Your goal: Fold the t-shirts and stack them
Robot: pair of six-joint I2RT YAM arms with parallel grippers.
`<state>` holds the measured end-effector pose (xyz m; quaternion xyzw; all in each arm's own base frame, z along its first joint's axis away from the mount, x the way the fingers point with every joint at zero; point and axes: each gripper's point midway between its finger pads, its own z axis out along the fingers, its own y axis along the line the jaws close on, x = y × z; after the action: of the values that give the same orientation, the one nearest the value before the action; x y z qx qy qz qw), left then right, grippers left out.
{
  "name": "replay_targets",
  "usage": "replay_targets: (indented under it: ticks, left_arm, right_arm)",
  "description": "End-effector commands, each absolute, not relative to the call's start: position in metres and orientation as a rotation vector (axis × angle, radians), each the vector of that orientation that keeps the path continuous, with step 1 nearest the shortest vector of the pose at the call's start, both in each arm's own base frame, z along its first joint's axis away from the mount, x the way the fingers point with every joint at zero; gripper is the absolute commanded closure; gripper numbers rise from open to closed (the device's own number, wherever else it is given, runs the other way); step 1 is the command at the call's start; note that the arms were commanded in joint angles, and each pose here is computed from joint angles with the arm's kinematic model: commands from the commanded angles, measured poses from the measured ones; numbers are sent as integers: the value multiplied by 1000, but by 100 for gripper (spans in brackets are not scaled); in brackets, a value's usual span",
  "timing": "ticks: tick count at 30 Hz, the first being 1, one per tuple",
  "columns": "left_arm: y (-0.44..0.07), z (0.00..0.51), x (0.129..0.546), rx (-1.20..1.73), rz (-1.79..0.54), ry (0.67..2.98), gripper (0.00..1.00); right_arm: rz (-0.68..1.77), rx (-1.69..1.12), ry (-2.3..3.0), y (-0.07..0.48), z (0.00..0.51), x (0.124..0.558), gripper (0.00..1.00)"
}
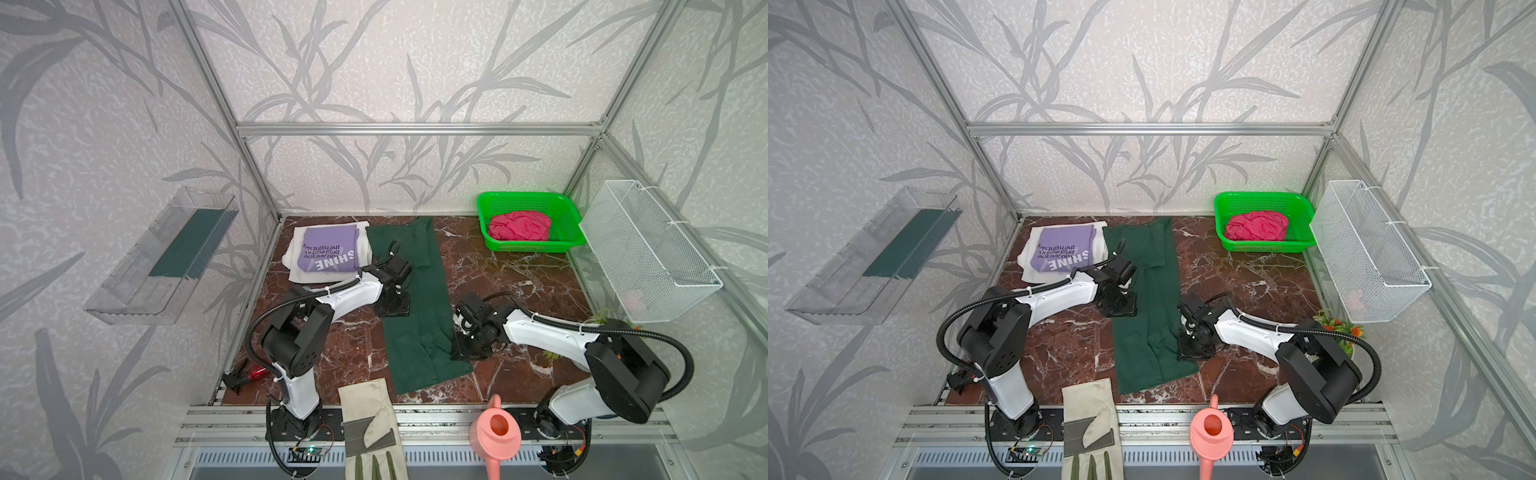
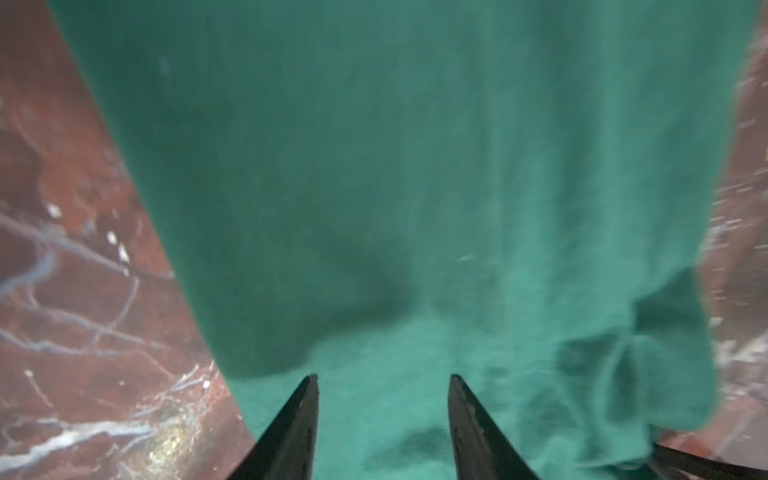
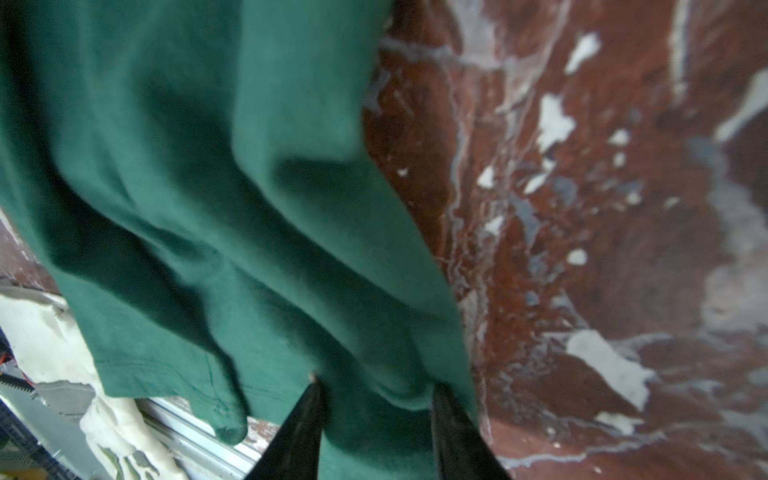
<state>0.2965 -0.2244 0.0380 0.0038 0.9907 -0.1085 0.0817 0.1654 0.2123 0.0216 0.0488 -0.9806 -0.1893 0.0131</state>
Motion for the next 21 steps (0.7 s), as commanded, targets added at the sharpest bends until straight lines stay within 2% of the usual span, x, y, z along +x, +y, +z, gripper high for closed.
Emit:
replay_targets:
  ticks: [1, 8, 13, 17, 21]
  left_arm:
    - [-227, 62, 305, -54, -345, 2845, 49]
    - [-215, 62, 280, -66, -296, 2855, 49]
    - [-209, 78, 284, -73, -282, 2799, 49]
    - [-205, 89, 303, -73, -193, 2749, 48]
    - [-217, 93, 342, 26, -93, 2725, 45]
  right_arm:
    - [-550, 105, -3030, 203, 11, 146, 57]
    - [-499, 47, -3004, 191, 8, 112, 57]
    - [-464, 32, -2989, 188, 17, 97, 57]
    - [-477, 64, -3127, 188, 45, 120, 56]
    - [-564, 117, -3247, 202, 79, 159, 54]
